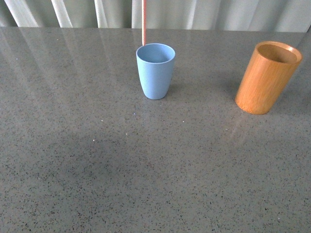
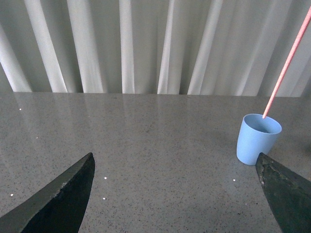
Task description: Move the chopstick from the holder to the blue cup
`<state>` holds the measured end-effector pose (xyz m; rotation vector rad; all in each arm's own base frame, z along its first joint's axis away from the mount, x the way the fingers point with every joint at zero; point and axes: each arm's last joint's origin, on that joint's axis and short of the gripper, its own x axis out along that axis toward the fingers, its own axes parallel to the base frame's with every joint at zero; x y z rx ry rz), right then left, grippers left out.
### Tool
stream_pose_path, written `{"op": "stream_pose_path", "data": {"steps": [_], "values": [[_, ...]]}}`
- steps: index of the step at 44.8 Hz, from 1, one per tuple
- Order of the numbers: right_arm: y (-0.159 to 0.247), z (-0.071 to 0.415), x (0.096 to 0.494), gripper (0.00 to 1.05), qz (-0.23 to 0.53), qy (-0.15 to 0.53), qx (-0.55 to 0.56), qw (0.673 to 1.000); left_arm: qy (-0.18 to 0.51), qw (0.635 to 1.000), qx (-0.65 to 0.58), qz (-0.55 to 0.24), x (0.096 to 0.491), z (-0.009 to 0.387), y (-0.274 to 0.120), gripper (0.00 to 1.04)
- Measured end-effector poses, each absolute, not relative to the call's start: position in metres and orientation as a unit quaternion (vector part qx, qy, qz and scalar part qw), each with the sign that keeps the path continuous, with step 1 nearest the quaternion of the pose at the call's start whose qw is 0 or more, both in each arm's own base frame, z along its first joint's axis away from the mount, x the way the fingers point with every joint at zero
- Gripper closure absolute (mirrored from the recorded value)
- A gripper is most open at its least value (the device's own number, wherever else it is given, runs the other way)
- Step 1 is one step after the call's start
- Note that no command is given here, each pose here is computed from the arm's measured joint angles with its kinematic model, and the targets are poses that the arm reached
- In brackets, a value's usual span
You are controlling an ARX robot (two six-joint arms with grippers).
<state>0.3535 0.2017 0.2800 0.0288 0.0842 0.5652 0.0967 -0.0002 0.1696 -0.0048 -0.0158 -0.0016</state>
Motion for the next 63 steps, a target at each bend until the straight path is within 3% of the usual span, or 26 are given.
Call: {"op": "stream_pose_path", "data": {"steps": [16, 38, 53, 58, 63], "values": [[0.213, 0.234, 0.378, 1.03, 0.256, 0.064, -0.015, 0.964, -0.008, 1.0, -0.002, -0.001, 0.097, 0.17, 0.0, 0.07], [0.211, 0.196, 0.383, 1.03, 0.244, 0.098, -0.041, 0.964, -0.008, 1.0, -0.002, -0.001, 0.097, 0.17, 0.0, 0.07], [0.207, 0.186, 0.383, 0.48, 0.237, 0.11, -0.048, 0.964, -0.008, 1.0, -0.002, -0.001, 0.097, 0.17, 0.0, 0.07], [0.2, 0.192, 0.373, 0.22, 0.25, 0.112, -0.036, 0.961, -0.008, 1.0, -0.002, -0.001, 0.097, 0.17, 0.0, 0.07], [0.188, 0.213, 0.357, 0.08, 0.267, 0.101, -0.022, 0.958, -0.008, 1.0, -0.002, -0.001, 0.097, 0.17, 0.0, 0.07]]}}
